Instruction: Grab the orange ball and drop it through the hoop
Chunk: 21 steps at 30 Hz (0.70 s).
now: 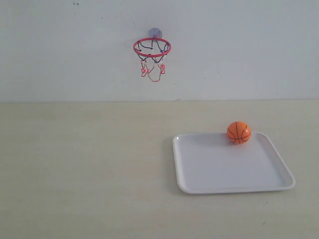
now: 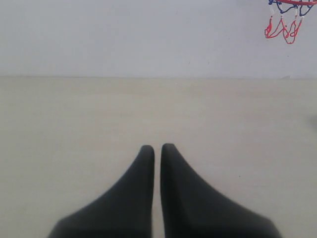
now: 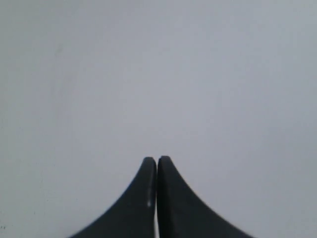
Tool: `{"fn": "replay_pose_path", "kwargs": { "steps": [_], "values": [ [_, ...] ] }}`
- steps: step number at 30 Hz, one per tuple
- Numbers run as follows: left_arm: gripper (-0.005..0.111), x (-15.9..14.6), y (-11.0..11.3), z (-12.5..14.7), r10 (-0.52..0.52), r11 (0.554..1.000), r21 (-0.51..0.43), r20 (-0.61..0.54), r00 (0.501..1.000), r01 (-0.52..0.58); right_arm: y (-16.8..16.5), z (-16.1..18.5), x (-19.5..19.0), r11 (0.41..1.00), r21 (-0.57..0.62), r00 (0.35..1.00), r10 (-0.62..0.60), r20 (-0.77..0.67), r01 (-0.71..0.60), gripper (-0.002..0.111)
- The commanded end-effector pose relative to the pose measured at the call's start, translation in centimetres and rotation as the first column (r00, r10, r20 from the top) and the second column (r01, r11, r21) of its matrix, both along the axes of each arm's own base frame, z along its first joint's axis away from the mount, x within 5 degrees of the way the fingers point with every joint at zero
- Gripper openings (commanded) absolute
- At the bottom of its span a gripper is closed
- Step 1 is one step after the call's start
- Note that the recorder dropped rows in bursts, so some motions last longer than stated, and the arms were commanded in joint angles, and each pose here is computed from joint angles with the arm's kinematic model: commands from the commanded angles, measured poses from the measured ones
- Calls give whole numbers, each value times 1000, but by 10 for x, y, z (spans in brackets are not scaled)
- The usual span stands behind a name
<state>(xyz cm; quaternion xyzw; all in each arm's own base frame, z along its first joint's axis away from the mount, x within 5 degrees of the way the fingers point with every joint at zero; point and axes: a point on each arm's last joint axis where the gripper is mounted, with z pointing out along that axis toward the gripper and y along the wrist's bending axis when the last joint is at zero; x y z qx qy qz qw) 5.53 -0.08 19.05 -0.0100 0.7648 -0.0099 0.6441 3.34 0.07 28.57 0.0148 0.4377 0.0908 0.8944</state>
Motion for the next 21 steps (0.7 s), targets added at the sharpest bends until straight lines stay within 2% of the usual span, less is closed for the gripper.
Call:
{"fn": "replay_pose_path", "kwargs": {
  "steps": [1, 3, 5, 7, 11, 15, 21],
  "values": [
    [4, 0, 0, 0, 2, 1000, -5, 4, 1000, -2, 2, 43, 10, 994, -104, 987, -53, -150, 37, 0],
    [4, 0, 0, 0, 2, 1000, -5, 4, 1000, -2, 5, 56, 28, 990, -141, 934, -50, -353, -1, 0],
    [4, 0, 0, 0, 2, 1000, -5, 4, 1000, -2, 9, 63, 49, 986, -159, 852, -49, -522, -41, 0],
    [4, 0, 0, 0, 2, 1000, -5, 4, 1000, -2, 11, 69, 70, 984, -165, 789, -52, -612, -63, 0],
    [4, 0, 0, 0, 2, 1000, -5, 4, 1000, -2, 15, 72, 111, 983, -168, 729, -60, -682, -77, 0],
    [4, 0, 0, 0, 2, 1000, -5, 4, 1000, -2, 17, 67, 138, 986, -150, 731, -54, -680, -66, 0],
    [4, 0, 0, 0, 2, 1000, -5, 4, 1000, -2, 19, 57, 160, 998, -36, 707, 11, -707, -52, 0]
  ]
}}
